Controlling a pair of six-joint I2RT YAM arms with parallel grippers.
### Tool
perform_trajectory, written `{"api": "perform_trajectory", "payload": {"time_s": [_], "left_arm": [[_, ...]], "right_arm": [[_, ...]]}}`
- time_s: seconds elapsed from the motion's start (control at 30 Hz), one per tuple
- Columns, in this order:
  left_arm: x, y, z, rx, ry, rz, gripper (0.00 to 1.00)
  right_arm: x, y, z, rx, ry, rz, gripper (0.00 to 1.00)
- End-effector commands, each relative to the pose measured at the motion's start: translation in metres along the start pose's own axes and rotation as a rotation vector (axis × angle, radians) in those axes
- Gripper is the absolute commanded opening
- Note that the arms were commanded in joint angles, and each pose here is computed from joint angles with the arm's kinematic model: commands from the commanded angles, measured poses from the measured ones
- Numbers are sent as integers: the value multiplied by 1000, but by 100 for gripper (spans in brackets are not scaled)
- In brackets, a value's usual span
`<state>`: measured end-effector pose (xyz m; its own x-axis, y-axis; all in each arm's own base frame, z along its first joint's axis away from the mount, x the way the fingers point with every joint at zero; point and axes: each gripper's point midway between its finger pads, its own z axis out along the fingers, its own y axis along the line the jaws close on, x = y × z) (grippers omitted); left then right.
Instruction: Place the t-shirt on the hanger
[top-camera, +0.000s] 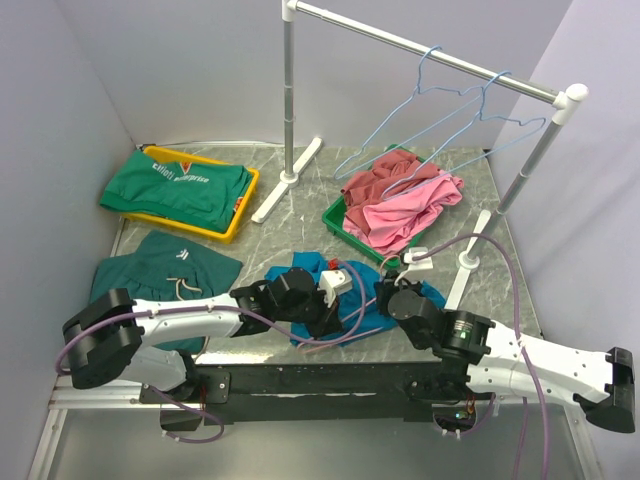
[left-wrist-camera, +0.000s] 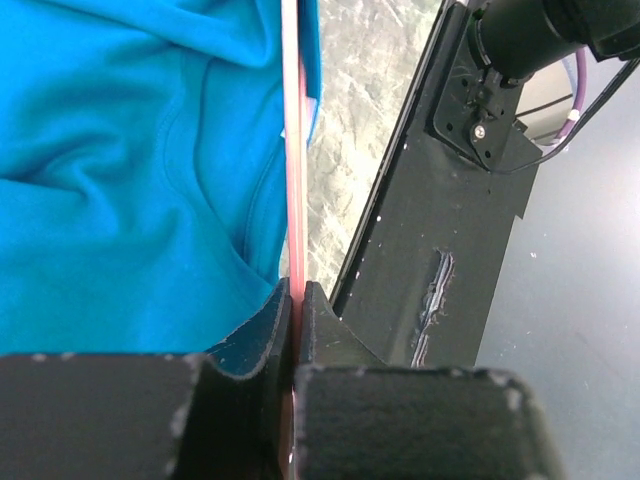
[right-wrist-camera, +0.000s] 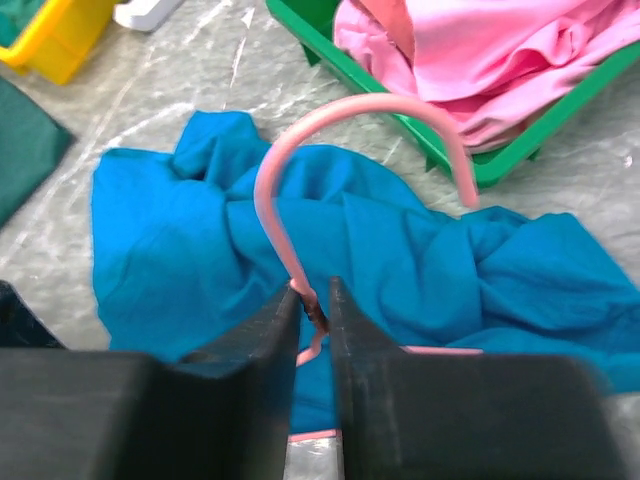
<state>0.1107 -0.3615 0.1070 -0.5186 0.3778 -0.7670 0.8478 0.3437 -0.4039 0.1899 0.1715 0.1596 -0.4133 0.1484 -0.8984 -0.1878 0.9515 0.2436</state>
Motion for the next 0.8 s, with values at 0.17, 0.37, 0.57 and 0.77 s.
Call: {"api": "perform_trajectory", "payload": {"time_s": [0.17, 0.37, 0.57, 0.77], "left_arm": [[-25, -14, -2, 22, -72, -16, 9], [-23, -13, -3, 13, -69, -27, 6], [-18, -13, -2, 13, -54, -29, 5], [-18, -17, -2, 10, -45, -6, 5]], "right_arm": [[-16, 6, -5, -55, -90, 105, 0], [-19, 9, -7, -75, -85, 104, 19], [-26, 9, -14, -63, -66, 147, 73], [-21, 13, -3, -47, -25, 132, 72]]}}
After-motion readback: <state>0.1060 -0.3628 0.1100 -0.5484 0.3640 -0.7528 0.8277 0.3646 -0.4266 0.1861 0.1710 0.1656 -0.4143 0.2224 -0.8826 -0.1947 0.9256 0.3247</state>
